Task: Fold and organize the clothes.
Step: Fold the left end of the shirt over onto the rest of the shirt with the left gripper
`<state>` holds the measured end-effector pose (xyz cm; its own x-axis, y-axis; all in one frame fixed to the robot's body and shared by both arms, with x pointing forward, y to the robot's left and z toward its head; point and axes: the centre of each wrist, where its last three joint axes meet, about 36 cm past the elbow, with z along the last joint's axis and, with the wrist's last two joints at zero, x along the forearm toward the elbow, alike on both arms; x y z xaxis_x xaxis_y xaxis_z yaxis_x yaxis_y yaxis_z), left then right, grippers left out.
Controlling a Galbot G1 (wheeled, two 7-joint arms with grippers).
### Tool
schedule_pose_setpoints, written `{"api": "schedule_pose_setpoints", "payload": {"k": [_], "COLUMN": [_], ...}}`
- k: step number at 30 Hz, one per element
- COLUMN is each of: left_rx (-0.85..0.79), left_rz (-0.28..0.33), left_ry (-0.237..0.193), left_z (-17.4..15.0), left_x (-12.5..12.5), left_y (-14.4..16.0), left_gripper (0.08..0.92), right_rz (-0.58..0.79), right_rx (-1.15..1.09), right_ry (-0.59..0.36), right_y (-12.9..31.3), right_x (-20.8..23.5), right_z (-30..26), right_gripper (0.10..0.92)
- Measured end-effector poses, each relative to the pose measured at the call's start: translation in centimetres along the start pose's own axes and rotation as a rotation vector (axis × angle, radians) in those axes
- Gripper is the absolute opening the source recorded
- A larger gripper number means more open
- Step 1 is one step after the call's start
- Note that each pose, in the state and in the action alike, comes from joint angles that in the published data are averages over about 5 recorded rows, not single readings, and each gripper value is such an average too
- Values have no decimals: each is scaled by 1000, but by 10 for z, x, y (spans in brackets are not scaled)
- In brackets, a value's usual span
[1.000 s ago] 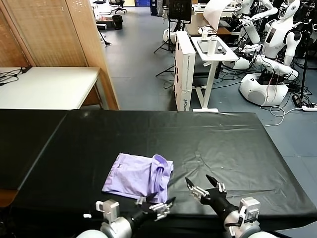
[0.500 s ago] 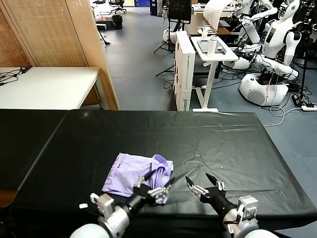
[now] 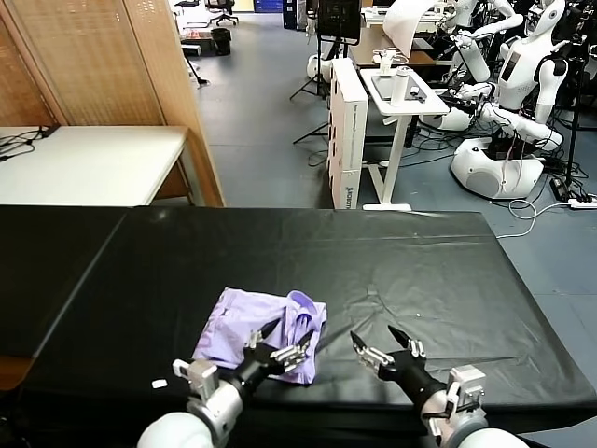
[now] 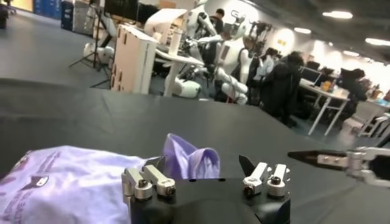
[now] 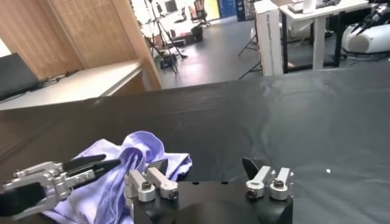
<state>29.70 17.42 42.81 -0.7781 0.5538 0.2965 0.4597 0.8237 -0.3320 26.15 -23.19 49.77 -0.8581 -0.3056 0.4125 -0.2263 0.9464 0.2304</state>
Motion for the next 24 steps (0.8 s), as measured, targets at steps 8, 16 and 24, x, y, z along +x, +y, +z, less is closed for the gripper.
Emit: {"api": "schedule_pose_setpoints", "payload": {"k": [8,16,24], "left_rx": [15,12,9], "left_rz": [50,86,98], "left_ry": [18,37,60], "left_z": [11,18,23], "left_x": [-21,-39,-56], "left_y": [-8,-13,-13], "left_gripper": [907,907,907], "right_rz": [12,25,38], "right_rx": [1,-3,-6], "right_ry": [-3,-5,-6], "right_y": [-1,0,1], "right_x": [4,8,13], "right_z": [-1,0,1], "right_gripper": [907,907,907]}}
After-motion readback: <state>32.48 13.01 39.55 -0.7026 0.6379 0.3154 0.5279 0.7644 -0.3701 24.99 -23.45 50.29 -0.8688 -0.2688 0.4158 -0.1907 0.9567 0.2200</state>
